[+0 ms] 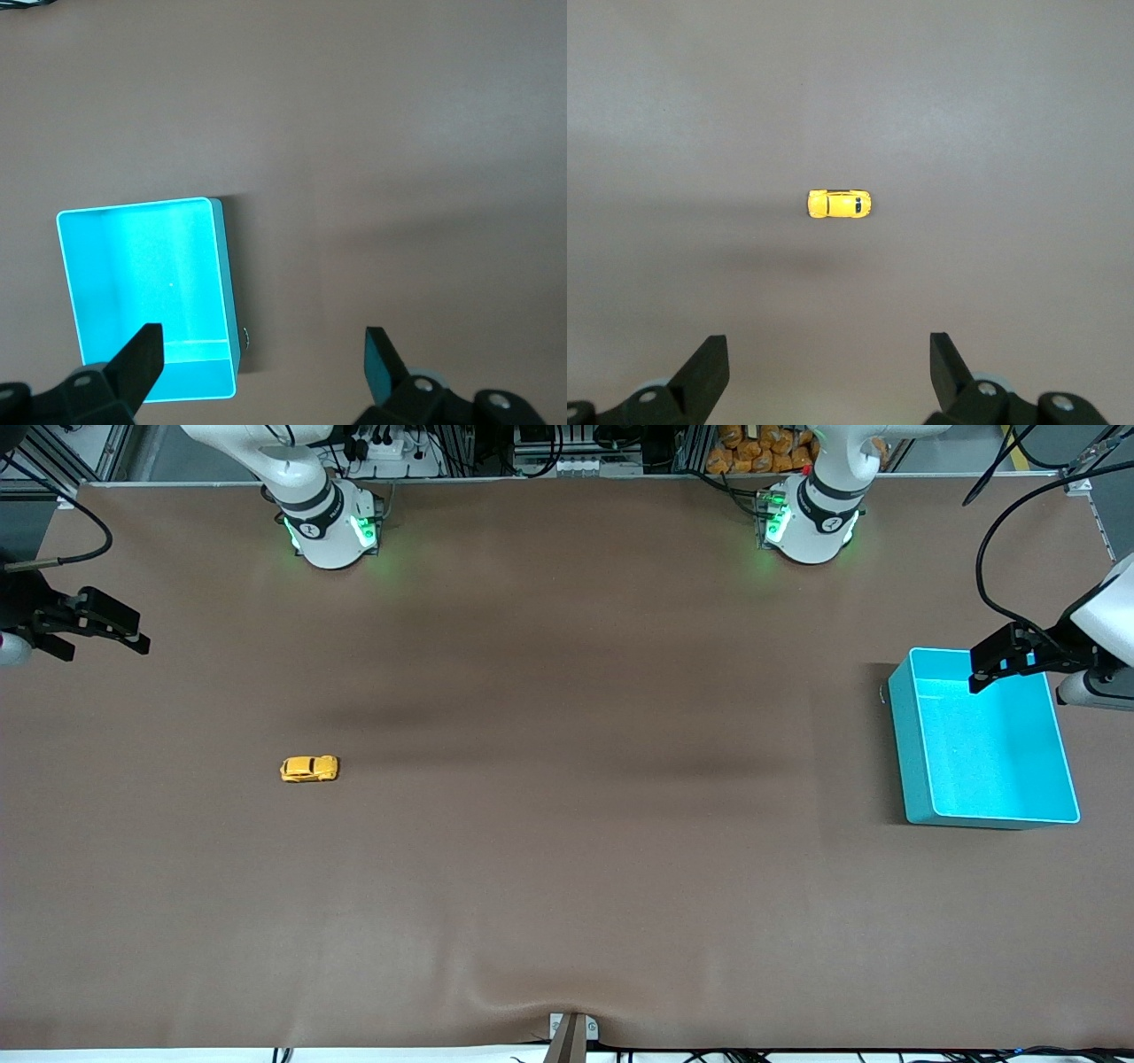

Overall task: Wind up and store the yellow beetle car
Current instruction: 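Move the right gripper toward the yellow beetle car, then lower the open right gripper over the yellow car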

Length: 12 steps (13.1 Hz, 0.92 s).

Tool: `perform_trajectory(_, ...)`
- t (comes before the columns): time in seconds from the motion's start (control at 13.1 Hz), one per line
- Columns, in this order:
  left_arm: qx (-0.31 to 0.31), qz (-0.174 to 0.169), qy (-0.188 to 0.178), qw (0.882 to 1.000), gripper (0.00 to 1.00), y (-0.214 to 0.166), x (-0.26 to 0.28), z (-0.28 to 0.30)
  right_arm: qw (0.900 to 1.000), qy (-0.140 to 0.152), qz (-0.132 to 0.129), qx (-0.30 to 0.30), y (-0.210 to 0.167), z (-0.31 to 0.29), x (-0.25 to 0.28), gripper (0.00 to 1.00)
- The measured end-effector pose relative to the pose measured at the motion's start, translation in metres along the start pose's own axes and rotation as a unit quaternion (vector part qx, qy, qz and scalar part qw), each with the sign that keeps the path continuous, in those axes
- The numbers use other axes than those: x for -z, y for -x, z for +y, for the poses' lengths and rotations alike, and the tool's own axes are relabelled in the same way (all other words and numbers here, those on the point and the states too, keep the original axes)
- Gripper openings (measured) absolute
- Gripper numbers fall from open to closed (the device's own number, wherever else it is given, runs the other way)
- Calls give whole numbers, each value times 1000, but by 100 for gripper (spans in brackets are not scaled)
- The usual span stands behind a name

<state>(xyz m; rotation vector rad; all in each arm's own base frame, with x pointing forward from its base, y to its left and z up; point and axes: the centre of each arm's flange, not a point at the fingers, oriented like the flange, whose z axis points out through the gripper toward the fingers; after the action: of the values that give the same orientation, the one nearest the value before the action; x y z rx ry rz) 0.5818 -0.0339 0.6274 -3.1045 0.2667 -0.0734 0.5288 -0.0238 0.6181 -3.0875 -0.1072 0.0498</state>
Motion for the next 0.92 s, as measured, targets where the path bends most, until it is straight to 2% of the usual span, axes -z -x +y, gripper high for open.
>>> perform_trajectory(0.31,0,0,0,1000,100,0,0,0,997,-3,-19,70,-2,-2,-21,100)
perform_trajectory(0.46,0,0,0,1000,100,0,0,0,993,-6,-34,115,-6,-8,-47,100)
perform_trajectory(0.92,1,-2,0,1000,100,0,-1,0,964,-21,-79,253,-8,-31,-147,100)
